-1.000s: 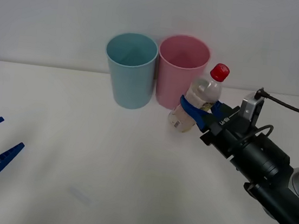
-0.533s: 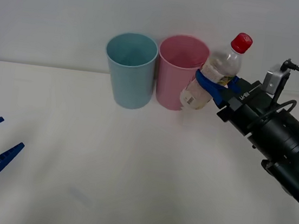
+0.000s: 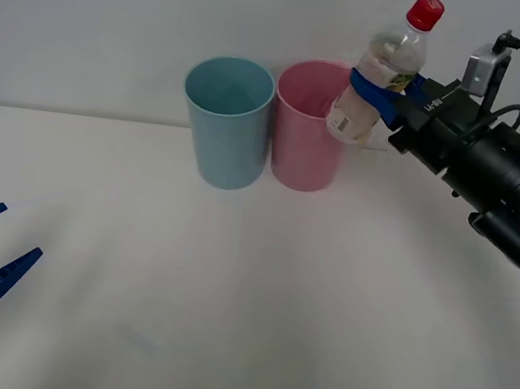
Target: Grasp the object on the table and drop it into the matching bin: aluminum can to the light blue bin, PET bottle to the pink bin.
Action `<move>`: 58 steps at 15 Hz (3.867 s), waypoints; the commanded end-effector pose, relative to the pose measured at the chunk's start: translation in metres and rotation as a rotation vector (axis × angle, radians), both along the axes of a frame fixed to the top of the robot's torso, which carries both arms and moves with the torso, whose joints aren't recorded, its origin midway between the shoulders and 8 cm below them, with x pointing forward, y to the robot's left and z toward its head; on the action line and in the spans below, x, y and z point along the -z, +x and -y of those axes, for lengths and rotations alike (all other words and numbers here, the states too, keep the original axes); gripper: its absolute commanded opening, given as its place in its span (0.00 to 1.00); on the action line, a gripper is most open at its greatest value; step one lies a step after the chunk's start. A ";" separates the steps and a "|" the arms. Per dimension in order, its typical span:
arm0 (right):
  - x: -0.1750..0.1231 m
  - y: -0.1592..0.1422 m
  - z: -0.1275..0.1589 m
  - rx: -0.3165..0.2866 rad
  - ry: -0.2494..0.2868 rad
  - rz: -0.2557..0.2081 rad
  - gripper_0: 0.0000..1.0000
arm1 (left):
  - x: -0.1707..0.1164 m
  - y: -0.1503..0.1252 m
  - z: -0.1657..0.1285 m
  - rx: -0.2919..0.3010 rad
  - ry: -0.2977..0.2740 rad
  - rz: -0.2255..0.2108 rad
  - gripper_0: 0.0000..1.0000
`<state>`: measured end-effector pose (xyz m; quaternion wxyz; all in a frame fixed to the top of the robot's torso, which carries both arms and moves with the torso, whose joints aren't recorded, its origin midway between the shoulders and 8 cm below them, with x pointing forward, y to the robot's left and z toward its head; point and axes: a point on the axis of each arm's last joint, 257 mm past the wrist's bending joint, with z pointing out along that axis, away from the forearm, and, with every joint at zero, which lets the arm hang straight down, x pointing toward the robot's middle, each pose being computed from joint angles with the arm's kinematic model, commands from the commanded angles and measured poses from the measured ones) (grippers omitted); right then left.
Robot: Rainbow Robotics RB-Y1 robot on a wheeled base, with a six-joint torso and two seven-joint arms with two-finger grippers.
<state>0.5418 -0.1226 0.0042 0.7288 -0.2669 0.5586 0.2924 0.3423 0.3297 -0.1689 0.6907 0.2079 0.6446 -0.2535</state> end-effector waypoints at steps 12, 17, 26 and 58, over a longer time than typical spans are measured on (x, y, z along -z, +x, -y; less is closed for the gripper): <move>-0.010 0.103 -0.041 0.004 -0.094 -0.056 0.00 | 0.000 0.000 0.000 0.000 0.000 0.000 1.00; -0.007 0.121 -0.043 0.032 -0.122 -0.066 0.00 | 0.000 0.000 0.000 0.000 0.000 0.000 1.00; -0.007 0.124 -0.042 0.037 -0.124 -0.061 1.00 | 0.000 0.000 0.000 0.000 0.000 0.000 1.00; 0.113 -0.130 0.068 0.062 -0.138 -0.072 1.00 | 0.000 0.000 0.000 0.000 0.000 0.000 1.00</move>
